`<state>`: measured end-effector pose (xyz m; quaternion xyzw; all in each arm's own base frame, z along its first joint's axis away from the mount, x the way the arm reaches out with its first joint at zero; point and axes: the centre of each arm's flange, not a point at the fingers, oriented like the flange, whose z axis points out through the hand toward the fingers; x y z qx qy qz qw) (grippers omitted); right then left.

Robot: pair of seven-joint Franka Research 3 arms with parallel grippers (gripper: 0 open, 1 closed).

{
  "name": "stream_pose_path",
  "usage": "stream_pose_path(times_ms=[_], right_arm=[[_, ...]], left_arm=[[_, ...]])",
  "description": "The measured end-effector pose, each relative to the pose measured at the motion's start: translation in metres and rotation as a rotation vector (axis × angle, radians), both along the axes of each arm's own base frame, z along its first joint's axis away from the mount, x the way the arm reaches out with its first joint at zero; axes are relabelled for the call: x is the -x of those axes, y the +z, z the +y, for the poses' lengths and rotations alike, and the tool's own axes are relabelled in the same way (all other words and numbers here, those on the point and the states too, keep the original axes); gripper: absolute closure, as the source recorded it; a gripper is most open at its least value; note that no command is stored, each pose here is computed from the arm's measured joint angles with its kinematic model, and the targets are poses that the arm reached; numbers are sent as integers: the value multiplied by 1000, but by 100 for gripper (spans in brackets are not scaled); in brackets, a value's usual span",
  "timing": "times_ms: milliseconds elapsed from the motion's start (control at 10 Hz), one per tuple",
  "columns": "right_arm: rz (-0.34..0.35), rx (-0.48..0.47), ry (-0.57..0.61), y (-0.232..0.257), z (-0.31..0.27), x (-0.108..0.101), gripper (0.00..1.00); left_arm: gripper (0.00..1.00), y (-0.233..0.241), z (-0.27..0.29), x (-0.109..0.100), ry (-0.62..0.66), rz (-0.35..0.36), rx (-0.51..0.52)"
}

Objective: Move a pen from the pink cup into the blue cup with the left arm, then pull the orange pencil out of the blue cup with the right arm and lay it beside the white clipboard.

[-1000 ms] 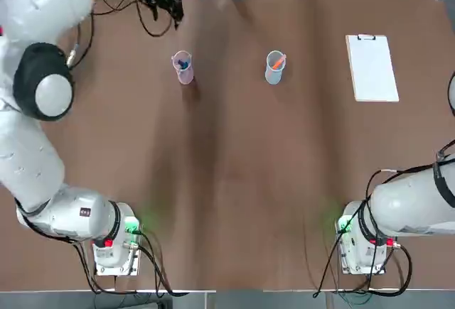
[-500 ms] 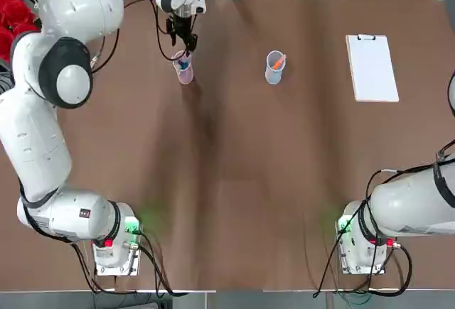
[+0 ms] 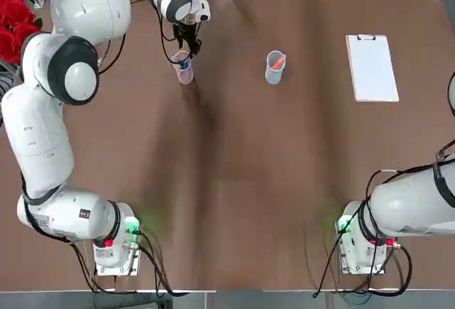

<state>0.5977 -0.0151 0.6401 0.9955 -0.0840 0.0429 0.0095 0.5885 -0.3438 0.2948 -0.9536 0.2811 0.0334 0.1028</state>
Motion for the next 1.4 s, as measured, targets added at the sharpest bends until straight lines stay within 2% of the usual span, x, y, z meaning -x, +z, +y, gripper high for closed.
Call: stream_pose_path(times_ms=[1200, 1400], right_arm=[[0, 0, 0, 0, 0, 0, 0], [0, 0, -1, 0, -1, 0, 0]], left_arm=[[49, -15, -7, 7, -24, 12, -4], [55, -16, -6, 7, -24, 14, -5]])
